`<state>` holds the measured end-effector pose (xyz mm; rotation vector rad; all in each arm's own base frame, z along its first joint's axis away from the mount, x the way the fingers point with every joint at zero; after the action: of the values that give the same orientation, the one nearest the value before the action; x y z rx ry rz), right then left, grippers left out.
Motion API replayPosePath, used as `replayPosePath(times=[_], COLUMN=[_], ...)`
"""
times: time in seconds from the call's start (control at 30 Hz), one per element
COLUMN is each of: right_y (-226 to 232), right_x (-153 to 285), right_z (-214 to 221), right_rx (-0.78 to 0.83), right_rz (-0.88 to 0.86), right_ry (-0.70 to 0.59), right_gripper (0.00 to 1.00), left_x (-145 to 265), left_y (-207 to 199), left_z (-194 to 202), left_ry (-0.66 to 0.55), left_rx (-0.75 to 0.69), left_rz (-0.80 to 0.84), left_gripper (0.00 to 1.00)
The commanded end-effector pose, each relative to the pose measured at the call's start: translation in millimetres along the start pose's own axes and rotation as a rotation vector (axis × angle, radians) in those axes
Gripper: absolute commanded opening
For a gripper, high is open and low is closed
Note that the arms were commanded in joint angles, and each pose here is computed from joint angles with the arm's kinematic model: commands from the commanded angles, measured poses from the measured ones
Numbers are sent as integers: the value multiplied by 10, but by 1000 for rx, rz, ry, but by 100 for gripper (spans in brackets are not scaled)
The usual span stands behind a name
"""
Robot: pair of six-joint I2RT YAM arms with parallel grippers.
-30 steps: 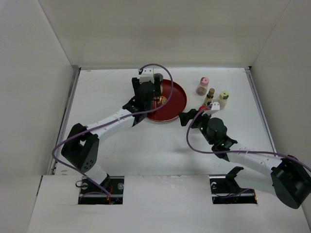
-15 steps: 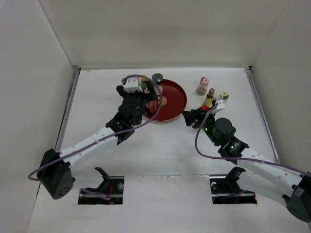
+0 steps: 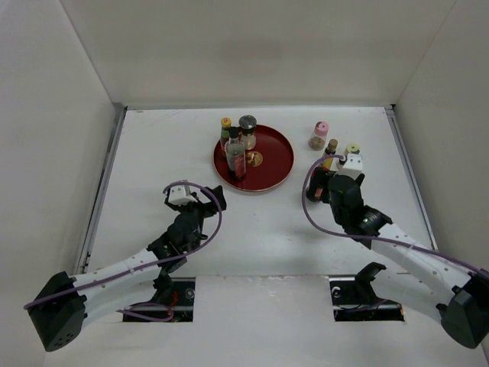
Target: Organize the condiment bottles
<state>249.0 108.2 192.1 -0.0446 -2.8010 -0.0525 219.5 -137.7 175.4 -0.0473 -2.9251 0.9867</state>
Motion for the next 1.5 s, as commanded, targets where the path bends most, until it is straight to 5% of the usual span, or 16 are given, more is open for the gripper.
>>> replayPosePath(times=[0.0, 0.43, 0.57, 0.7, 1.0, 1.47], right_y=[-68, 151, 130, 136, 618, 1410], right_x=[-107, -698, -753, -612, -652, -1948], right_z=[-41, -2, -25, -353, -1097, -1359], right_rx=[25, 41, 43, -3, -50, -18], right_rz=[56, 32, 58, 39, -156, -198], right_ry=[31, 64, 45, -96, -211, -227], right_gripper=[100, 100, 71, 60, 59, 61], left_x=[34, -5, 1, -8, 2, 17], left_y=[-86, -24, -14, -4, 17, 23], left_z=[-12, 254, 278, 306, 291, 308], left_ry=[-24, 4, 10, 17, 6, 13], left_rx=[110, 108, 106, 96, 110, 111], left_rz=[35, 77, 79, 73, 72, 79], left_gripper=[93, 97, 97, 97, 97, 97])
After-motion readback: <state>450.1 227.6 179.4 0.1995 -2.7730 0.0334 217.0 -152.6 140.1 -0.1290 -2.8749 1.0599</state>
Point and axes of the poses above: each gripper's point midway between its finger pads, its own x axis back along the fingers, its own y axis along the line the jaws close on, z = x × y, the point moved 5 cm from there along x, back along the fingers, and after that the axes turned 9 degrees about x, right-handed, at the moved point
